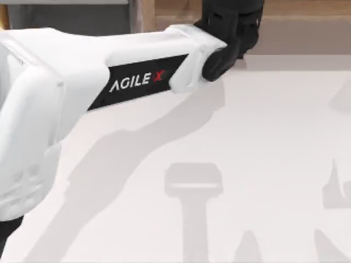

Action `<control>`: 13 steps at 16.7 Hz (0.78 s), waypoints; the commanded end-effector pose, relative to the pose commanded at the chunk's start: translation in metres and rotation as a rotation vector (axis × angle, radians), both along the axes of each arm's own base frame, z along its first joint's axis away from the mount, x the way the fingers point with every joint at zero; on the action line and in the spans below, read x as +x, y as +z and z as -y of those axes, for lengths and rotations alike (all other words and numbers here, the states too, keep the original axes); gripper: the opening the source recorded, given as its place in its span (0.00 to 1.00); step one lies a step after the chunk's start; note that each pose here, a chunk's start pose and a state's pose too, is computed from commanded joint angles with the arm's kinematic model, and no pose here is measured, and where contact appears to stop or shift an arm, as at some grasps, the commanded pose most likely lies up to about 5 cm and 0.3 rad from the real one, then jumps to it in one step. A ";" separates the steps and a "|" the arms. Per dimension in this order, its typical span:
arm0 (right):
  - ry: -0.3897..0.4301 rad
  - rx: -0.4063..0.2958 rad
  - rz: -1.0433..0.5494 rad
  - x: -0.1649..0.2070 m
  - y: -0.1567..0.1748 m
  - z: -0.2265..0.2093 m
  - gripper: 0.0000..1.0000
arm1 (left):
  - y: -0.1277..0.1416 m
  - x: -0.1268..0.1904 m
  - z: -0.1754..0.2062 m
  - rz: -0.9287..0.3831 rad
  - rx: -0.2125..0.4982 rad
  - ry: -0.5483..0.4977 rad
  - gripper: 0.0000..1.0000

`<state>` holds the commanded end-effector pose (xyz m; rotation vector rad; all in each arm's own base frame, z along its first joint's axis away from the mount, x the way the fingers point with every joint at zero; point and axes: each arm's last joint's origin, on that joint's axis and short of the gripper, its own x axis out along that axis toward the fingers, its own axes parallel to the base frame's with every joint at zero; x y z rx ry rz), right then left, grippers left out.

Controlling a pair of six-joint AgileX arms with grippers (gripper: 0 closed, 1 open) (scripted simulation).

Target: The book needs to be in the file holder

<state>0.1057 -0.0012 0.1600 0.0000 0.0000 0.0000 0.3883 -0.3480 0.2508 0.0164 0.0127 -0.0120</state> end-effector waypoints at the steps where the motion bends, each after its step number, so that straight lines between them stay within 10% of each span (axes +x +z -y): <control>1: 0.000 0.000 0.000 0.000 0.000 0.000 1.00 | -0.009 0.005 0.014 0.006 -0.007 0.000 1.00; 13: 0.000 0.000 0.000 0.000 0.000 0.000 1.00 | -0.047 0.019 0.055 0.022 -0.028 -0.002 1.00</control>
